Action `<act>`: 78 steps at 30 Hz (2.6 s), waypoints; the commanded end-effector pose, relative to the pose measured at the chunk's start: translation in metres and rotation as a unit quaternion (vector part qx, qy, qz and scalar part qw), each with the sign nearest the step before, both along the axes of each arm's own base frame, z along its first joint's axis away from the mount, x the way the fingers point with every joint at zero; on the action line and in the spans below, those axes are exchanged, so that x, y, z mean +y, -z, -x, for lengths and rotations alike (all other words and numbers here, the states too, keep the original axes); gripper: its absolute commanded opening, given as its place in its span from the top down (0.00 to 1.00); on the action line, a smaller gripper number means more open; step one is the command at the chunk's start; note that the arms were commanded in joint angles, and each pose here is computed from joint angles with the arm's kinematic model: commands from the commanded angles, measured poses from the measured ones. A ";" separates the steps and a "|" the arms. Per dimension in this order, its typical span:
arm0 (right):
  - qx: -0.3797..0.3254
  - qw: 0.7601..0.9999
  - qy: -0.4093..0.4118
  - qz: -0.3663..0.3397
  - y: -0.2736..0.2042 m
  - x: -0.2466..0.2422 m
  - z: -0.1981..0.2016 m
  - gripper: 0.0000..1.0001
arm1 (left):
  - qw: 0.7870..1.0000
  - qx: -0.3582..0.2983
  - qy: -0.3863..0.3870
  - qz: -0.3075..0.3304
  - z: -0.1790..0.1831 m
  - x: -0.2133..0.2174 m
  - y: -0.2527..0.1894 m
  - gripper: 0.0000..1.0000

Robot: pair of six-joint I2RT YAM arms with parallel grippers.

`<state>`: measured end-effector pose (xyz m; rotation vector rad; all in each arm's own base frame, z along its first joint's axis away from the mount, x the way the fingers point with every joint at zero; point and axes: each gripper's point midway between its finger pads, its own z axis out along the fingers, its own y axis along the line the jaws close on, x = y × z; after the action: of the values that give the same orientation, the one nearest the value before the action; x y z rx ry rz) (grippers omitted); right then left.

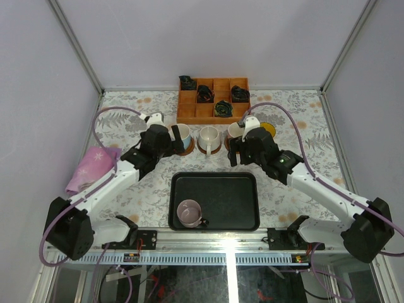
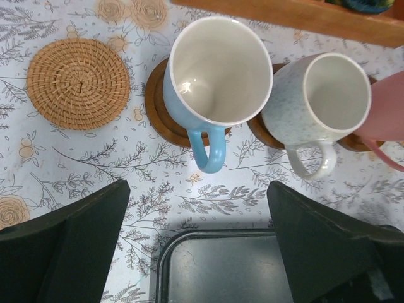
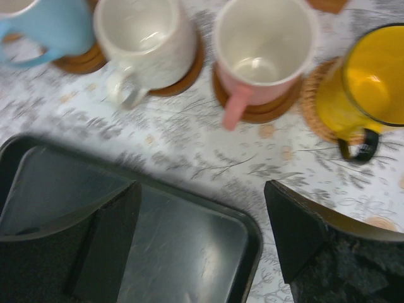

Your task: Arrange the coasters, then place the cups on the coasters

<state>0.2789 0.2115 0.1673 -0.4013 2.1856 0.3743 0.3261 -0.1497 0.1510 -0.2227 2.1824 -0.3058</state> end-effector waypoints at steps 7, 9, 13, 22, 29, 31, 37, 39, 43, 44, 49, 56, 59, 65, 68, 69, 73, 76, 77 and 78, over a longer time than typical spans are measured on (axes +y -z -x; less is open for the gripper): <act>-0.001 0.964 -0.261 0.042 -0.013 0.080 0.092 0.17 | 0.999 -0.016 -0.044 -0.004 0.018 0.014 0.008 0.01; 0.006 0.957 -0.283 0.058 -0.005 0.090 0.104 0.17 | 0.999 -0.017 -0.046 -0.006 0.023 0.014 0.009 0.00; 0.013 0.945 -0.313 0.095 0.009 0.105 0.125 0.17 | 0.999 -0.012 -0.052 -0.005 0.030 0.017 0.016 0.00; 0.023 0.928 -0.352 0.118 0.035 0.132 0.145 0.17 | 0.995 -0.010 -0.094 -0.023 0.043 0.040 0.021 0.00; 0.015 0.911 -0.397 0.107 0.032 0.162 0.157 0.18 | 0.994 -0.011 -0.111 -0.014 0.051 0.048 0.026 0.00; 0.014 0.907 -0.408 0.107 0.033 0.169 0.159 0.18 | 0.994 -0.011 -0.112 -0.014 0.053 0.049 0.027 0.00; 0.023 0.898 -0.425 0.112 0.043 0.182 0.162 0.21 | 0.994 -0.008 -0.108 -0.005 0.055 0.046 0.031 0.00; 0.030 0.896 -0.428 0.116 0.050 0.184 0.163 0.23 | 0.994 -0.008 -0.108 -0.004 0.055 0.046 0.031 0.00; 0.036 0.894 -0.430 0.121 0.062 0.191 0.161 0.24 | 0.994 -0.010 -0.110 0.000 0.056 0.047 0.030 0.00; 0.038 0.894 -0.429 0.126 0.067 0.192 0.160 0.25 | 0.994 -0.011 -0.111 0.001 0.057 0.047 0.030 0.00; 0.048 0.899 -0.413 0.142 0.084 0.196 0.154 0.43 | 0.994 -0.009 -0.112 0.002 0.060 0.049 0.033 0.00; 0.056 0.928 -0.342 0.135 0.088 0.186 0.146 0.93 | 0.994 -0.004 -0.106 0.000 0.060 0.047 0.038 0.00; 0.049 0.953 -0.269 0.132 0.084 0.176 0.132 1.00 | 0.995 0.000 -0.098 0.000 0.058 0.043 0.040 0.00; 0.012 0.991 -0.035 0.127 0.071 0.131 0.091 1.00 | 0.998 0.003 -0.070 0.004 0.055 0.032 0.044 0.00; -0.009 0.988 0.077 0.130 0.064 0.100 0.077 1.00 | 0.999 0.002 -0.052 0.008 0.055 0.026 0.043 0.00; -0.012 0.987 0.104 0.126 0.061 0.092 0.074 1.00 | 0.999 0.001 -0.044 0.008 0.055 0.024 0.043 0.00; 0.015 0.982 0.165 0.090 0.067 0.069 0.068 1.00 | 1.000 -0.004 -0.013 0.003 0.058 0.013 0.042 0.00; 0.041 0.982 0.175 0.062 0.074 0.064 0.068 0.98 | 1.000 -0.007 0.010 0.002 0.062 0.004 0.042 0.00; 0.044 0.982 0.175 0.058 0.074 0.064 0.069 0.93 | 1.000 -0.008 0.019 0.003 0.064 0.000 0.042 0.00; 0.046 0.982 0.175 0.058 0.074 0.063 0.070 0.86 | 1.000 -0.007 0.029 0.002 0.066 -0.004 0.042 0.00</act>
<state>0.1978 0.2746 0.0694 -0.2758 2.3779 -0.0283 0.2594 -0.1358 0.1027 -0.2538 2.2087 -0.2824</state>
